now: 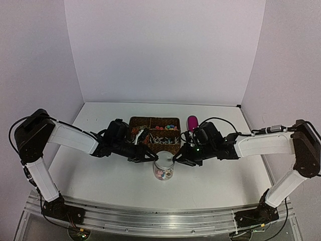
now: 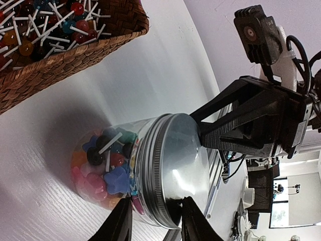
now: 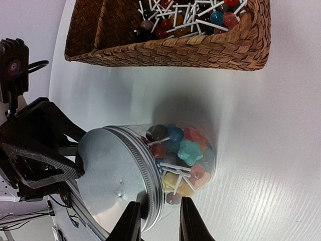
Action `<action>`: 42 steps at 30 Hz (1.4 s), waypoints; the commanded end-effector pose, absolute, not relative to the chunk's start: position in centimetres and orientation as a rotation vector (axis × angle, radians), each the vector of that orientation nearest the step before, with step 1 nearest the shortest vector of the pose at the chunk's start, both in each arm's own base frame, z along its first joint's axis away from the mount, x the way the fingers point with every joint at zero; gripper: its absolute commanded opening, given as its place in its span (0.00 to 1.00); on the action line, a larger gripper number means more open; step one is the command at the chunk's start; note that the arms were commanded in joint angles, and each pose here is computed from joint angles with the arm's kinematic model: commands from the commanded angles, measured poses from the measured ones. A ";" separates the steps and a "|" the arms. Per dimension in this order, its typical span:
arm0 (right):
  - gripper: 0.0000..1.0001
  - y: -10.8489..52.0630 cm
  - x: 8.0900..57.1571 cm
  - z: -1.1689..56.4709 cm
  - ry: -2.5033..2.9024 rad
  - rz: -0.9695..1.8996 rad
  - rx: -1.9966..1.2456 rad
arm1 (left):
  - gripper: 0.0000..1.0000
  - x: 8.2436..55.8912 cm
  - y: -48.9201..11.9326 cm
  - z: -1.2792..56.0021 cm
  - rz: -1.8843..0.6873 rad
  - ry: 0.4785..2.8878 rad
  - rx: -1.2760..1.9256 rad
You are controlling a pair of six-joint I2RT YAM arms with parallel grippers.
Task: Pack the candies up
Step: Close the bottle lid on the packing bottle, then screw the bottle lid onto the packing bottle.
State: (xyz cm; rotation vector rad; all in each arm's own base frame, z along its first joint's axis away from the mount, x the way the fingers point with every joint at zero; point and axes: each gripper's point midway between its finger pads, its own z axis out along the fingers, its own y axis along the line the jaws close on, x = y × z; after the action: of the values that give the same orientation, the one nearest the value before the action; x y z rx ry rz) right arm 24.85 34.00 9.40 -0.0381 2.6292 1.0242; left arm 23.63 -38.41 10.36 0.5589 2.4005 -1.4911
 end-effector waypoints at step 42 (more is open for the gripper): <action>0.75 35.7 28.1 12.9 2.545 0.974 -0.103 | 0.99 19.6 -35.2 8.5 -0.946 1.440 1.548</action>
State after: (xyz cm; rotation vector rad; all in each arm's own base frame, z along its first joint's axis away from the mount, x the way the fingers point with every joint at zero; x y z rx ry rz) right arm 26.96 34.58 12.97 -0.1124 2.5507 0.9638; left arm 18.36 -34.31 8.82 1.4030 1.7149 -1.1309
